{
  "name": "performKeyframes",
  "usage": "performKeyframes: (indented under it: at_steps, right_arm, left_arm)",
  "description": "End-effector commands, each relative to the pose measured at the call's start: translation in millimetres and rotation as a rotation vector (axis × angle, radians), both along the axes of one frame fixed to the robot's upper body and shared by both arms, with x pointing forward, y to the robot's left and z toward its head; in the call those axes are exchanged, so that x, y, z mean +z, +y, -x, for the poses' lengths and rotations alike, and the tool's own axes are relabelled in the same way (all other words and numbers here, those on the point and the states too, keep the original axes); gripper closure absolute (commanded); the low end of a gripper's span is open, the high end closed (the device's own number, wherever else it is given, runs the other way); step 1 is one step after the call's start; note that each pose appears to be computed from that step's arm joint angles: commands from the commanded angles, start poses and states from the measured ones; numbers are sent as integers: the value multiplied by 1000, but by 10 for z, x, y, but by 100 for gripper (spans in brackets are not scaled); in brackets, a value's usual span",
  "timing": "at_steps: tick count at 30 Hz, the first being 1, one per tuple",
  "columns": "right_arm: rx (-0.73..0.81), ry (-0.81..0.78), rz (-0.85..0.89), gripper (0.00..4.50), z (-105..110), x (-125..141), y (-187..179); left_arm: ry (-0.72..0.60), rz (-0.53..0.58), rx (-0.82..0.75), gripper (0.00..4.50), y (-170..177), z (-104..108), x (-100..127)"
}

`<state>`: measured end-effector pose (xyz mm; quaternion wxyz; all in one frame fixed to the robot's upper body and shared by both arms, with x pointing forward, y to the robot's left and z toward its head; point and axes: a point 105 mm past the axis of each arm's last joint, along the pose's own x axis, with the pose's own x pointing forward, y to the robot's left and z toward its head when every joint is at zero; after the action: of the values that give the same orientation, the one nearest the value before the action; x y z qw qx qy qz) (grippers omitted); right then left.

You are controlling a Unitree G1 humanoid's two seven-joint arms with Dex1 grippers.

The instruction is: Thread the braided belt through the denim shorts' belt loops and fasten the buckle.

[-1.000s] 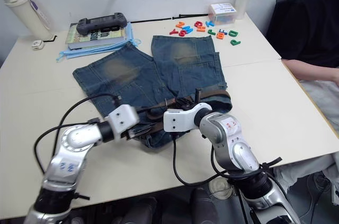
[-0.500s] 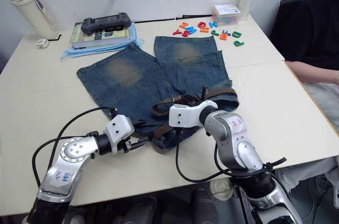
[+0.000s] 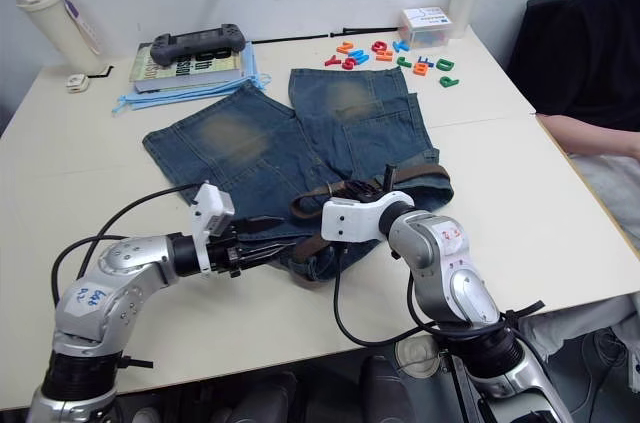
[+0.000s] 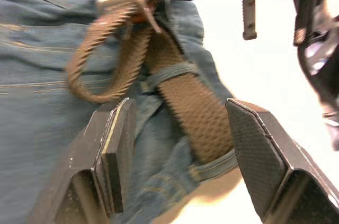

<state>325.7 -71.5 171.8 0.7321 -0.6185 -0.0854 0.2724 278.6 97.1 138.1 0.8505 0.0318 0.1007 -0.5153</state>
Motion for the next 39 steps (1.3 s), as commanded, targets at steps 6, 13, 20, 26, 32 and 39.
performKeyframes:
  at_steps: [6,13,20,26,32,39]
  right_arm:
    - [20,-60,-27,450,60,178,40]
    - [13,-61,-29,450,66,197,13]
    - [1,-60,-34,450,52,205,-25]
    - [-50,-61,-48,450,31,235,-178]
    - [-138,-45,-24,450,26,209,-509]
    - [-285,2,56,450,18,100,-994]
  left_arm:
    - [22,-103,3,149,-306,-62,-259]
    - [-51,-326,33,201,-123,-84,-496]
    - [-89,-361,38,448,124,-70,-411]
    - [-122,-544,101,448,768,-79,-592]
    - [-193,-600,153,448,990,-206,-591]
    - [-189,-637,148,448,1102,-176,-740]
